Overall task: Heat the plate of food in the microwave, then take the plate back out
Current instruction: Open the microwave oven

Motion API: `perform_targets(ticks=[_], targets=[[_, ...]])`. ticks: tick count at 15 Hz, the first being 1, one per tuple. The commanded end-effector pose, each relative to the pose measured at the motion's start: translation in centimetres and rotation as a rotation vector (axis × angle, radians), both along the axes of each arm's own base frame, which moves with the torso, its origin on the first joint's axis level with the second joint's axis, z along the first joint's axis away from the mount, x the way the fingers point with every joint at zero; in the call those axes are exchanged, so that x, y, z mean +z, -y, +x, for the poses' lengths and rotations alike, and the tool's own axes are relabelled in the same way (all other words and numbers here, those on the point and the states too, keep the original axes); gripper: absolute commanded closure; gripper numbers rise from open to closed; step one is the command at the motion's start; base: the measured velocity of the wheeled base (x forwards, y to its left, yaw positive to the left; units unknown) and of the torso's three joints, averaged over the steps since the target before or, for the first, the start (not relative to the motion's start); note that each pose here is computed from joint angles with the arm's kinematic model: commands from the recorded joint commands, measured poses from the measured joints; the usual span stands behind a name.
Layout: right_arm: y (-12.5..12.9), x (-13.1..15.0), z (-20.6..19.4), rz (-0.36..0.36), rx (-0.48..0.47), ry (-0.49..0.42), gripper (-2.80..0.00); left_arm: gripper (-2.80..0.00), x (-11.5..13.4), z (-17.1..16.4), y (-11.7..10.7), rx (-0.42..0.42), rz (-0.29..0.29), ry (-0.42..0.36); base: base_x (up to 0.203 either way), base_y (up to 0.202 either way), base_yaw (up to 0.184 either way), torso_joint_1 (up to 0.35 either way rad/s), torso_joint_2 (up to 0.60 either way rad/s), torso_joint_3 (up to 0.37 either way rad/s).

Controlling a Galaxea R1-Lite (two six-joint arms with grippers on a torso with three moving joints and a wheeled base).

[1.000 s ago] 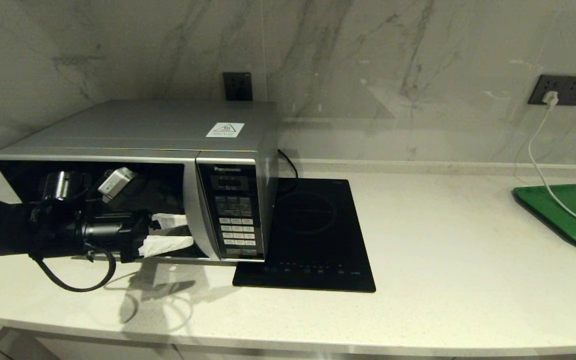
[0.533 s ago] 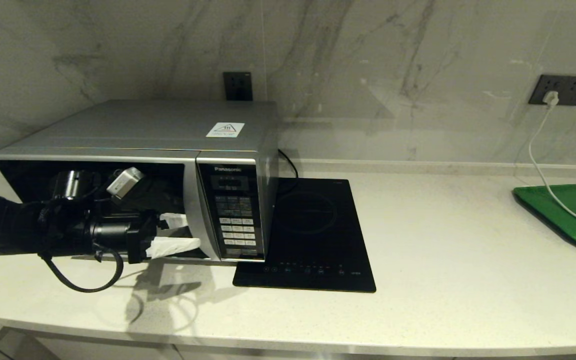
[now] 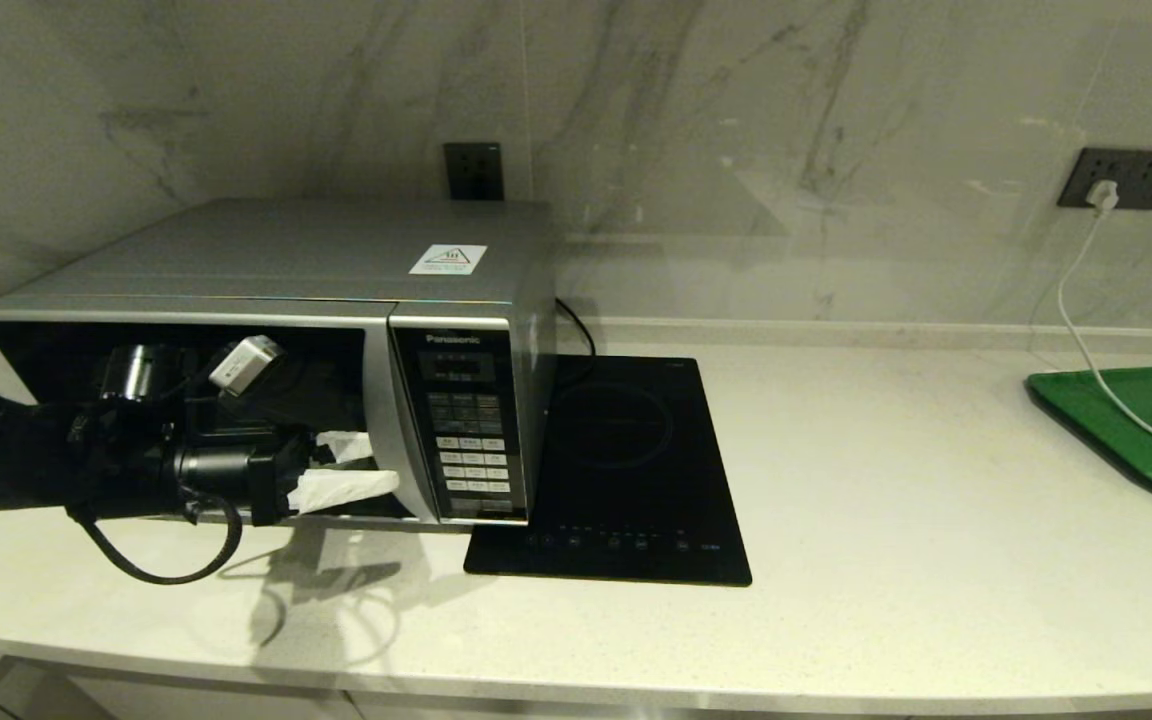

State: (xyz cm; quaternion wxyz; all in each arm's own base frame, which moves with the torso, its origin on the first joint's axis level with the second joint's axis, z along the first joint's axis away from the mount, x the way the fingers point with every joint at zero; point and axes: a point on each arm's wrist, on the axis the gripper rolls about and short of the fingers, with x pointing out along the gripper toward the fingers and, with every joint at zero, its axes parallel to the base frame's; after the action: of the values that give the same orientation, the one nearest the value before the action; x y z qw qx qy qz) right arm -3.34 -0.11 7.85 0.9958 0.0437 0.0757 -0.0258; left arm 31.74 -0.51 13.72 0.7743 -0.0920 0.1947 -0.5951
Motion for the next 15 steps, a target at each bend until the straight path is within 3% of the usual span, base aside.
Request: perform_targets(ticks=[1,5,7,10,14,15], targets=[[0.0,0.0,0.0,0.001,0.000,-0.001,0.00,-2.80,0.4,-1.1,-0.7,0.022,-0.014,-0.072,0.000,0.000,0.000,0.000,0.00,0.000],[0.0,0.0,0.0,0.001,0.000,-0.003,0.00,-2.80,0.0,-2.6,-3.0,0.107,-0.016,-0.140,0.000,0.000,0.000,0.000,0.00,0.000],[0.0,0.0,0.0,0.001,0.000,-0.002,0.00,-2.80,-0.4,-2.6,-3.5,0.161,0.030,-0.156,0.000,0.000,0.000,0.000,0.00,0.000],[0.0,0.0,0.0,0.001,0.000,-0.002,0.00,-2.80,-0.5,-3.0,-5.0,0.226,0.045,-0.159,0.000,0.000,0.000,0.000,0.00,0.000],[0.0,0.0,0.0,0.001,0.000,-0.001,0.00,-2.80,0.7,-5.6,-8.5,0.386,0.057,-0.140,0.000,0.000,0.000,0.000,0.00,0.000],[0.0,0.0,0.0,0.001,0.001,-0.001,0.00,-0.84,1.2,-6.9,-9.0,0.424,0.056,-0.126,0.000,0.000,0.000,0.000,0.00,0.000]])
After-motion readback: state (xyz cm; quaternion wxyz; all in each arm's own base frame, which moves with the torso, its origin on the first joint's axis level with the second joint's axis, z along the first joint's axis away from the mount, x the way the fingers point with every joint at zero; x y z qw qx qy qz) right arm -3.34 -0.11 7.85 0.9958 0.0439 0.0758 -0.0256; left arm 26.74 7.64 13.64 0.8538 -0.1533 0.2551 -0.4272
